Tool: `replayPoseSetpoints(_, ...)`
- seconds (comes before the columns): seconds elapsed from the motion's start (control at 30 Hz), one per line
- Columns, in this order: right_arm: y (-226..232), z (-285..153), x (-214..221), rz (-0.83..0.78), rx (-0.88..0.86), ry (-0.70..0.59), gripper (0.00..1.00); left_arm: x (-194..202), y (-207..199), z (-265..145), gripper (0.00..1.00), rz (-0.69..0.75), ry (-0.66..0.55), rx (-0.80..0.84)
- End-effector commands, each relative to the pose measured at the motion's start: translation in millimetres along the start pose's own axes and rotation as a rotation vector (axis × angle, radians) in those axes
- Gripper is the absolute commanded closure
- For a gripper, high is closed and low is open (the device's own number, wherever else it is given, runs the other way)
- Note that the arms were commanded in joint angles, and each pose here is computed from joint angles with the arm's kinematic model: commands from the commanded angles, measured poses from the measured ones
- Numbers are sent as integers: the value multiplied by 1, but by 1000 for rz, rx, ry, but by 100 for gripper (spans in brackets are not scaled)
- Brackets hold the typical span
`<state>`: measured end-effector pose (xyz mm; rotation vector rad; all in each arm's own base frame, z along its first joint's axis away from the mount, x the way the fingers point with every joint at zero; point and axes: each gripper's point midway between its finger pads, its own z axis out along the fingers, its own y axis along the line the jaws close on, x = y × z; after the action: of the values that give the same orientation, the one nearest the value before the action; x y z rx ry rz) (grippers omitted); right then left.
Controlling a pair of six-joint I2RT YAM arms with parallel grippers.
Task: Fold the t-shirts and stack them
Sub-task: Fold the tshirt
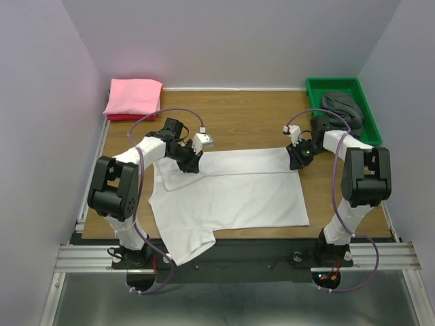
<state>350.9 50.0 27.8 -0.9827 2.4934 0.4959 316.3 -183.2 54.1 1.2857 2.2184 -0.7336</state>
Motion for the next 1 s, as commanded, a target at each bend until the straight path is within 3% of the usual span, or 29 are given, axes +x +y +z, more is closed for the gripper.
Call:
replayPoseSetpoints(0.0,-3,-8,-1,-18,33,22,65,-18,-48,-22,92,125,-28,72)
replayPoseSetpoints(0.13,-2,-11,-3,-18,37,12,64,3,-86,-19,94,180,58,128)
replayPoseSetpoints(0.23,0,-15,-5,-22,38,4,62,28,-106,-21,68,235,148,165)
replayPoseSetpoints(0.4,2,-25,-14,-39,43,-18,58,40,-112,-41,40,288,223,145)
replayPoseSetpoints(0.67,5,-28,-20,-72,26,-20,57,34,-54,-75,37,179,126,-66)
replayPoseSetpoints(0.9,8,-14,-11,-48,-6,19,57,60,-36,-64,34,108,168,-45)
replayPoseSetpoints(0.97,7,-9,-5,-39,-11,39,57,64,-41,-60,37,108,172,-9)
